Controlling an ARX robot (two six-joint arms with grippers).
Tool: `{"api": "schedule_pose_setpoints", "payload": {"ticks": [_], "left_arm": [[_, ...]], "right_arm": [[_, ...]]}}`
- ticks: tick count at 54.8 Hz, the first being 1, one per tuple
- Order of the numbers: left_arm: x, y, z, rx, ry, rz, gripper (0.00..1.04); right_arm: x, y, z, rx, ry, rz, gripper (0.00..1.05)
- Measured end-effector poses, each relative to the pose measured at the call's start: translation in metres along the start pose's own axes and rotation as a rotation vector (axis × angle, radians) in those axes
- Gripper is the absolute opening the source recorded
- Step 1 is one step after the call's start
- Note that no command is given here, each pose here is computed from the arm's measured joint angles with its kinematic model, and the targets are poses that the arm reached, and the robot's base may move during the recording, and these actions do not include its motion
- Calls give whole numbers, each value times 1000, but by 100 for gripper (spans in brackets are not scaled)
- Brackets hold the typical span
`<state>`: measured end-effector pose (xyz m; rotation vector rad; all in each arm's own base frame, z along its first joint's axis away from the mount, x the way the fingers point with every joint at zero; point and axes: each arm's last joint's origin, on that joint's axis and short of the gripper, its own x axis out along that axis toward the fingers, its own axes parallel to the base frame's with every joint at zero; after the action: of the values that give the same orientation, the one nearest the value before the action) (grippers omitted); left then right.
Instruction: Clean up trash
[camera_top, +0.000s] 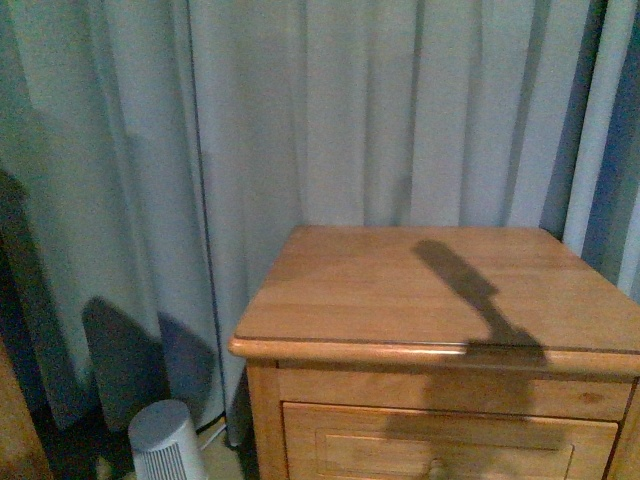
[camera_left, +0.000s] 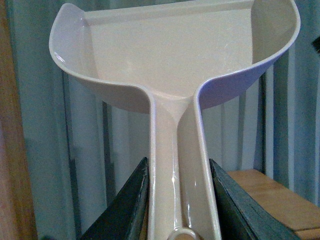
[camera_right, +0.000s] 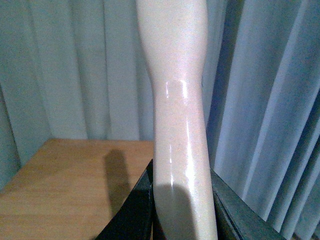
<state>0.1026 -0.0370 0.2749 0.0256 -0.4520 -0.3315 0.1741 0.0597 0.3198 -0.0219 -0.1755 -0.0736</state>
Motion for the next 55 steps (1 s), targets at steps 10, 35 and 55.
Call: {"api": "schedule_pose_setpoints", "payload": {"ticks": [10,35,55], "left_arm": [[0,0,0,0,0,0,29],[0,0,0,0,0,-1,29],[-1,0,-1,0,2,7,29]], "right_arm": [[-30,-5,-2,13,-54,-38,21],[-43,-9,-11,1,-67,-75,21],[-43,-9,-11,1,-70,-66,21]]}}
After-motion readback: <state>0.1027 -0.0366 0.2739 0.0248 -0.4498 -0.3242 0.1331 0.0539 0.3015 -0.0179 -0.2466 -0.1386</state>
